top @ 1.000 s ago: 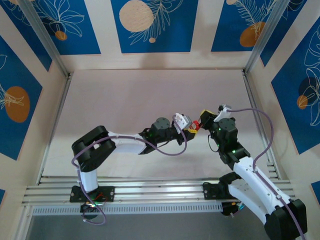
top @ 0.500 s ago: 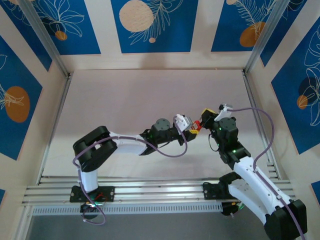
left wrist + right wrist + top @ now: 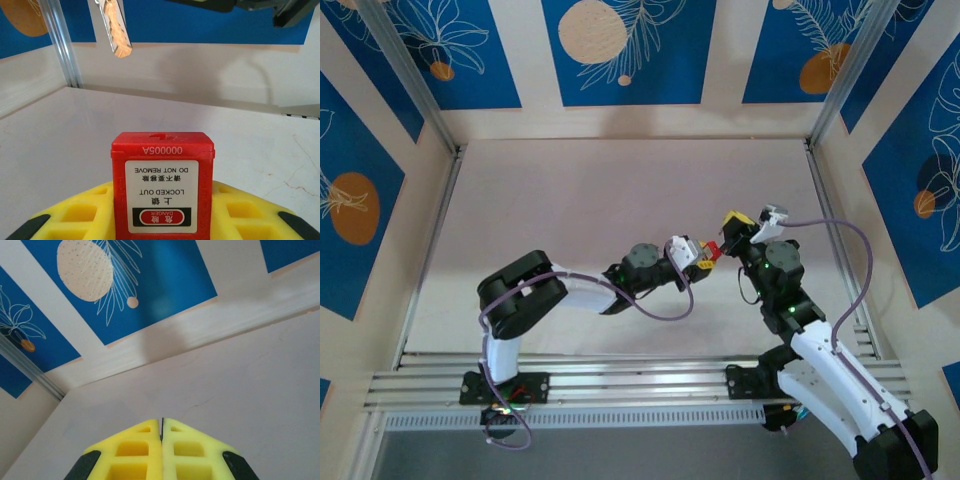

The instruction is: Unlock with the key

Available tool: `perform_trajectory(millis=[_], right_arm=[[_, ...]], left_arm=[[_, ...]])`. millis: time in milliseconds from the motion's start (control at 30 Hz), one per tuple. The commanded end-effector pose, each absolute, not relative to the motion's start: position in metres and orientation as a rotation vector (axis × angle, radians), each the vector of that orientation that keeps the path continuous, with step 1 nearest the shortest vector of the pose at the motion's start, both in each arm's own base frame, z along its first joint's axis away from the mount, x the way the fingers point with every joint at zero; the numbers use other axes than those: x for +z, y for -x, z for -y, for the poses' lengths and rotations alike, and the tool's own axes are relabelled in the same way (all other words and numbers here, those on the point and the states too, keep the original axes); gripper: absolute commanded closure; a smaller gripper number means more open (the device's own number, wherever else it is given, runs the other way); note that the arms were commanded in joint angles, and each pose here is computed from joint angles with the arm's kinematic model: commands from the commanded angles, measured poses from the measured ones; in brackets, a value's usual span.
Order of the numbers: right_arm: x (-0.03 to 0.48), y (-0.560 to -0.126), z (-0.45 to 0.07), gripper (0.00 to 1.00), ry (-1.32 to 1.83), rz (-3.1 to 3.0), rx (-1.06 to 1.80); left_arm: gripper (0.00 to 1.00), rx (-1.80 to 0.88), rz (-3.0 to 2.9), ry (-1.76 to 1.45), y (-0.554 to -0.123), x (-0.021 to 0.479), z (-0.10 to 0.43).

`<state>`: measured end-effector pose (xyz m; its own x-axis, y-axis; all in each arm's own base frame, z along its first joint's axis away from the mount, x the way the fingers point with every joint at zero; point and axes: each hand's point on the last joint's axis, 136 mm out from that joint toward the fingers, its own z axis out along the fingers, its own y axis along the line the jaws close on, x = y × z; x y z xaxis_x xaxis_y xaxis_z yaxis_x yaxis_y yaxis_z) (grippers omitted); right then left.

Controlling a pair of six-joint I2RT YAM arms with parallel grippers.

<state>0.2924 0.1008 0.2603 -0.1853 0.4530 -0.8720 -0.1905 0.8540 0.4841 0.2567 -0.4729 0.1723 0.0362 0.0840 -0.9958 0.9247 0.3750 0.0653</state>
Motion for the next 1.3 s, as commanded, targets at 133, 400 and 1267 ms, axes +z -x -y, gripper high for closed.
perform_trajectory(millis=[133, 400, 1267], right_arm=[[0.255, -0.291, -0.099, 1.00, -0.193, -1.630, 0.547], [0.250, -0.290, -0.099, 1.00, -0.193, -1.638, 0.537], [0.240, -0.284, -0.100, 1.00, -0.235, -1.663, 0.602]], left_arm=[[0.78, -0.869, -1.298, -0.934, -0.260, 0.203, 0.477], [0.80, -0.875, -1.311, -0.921, -0.263, 0.204, 0.477], [0.81, -0.890, -1.353, -0.921, -0.267, 0.199, 0.476]])
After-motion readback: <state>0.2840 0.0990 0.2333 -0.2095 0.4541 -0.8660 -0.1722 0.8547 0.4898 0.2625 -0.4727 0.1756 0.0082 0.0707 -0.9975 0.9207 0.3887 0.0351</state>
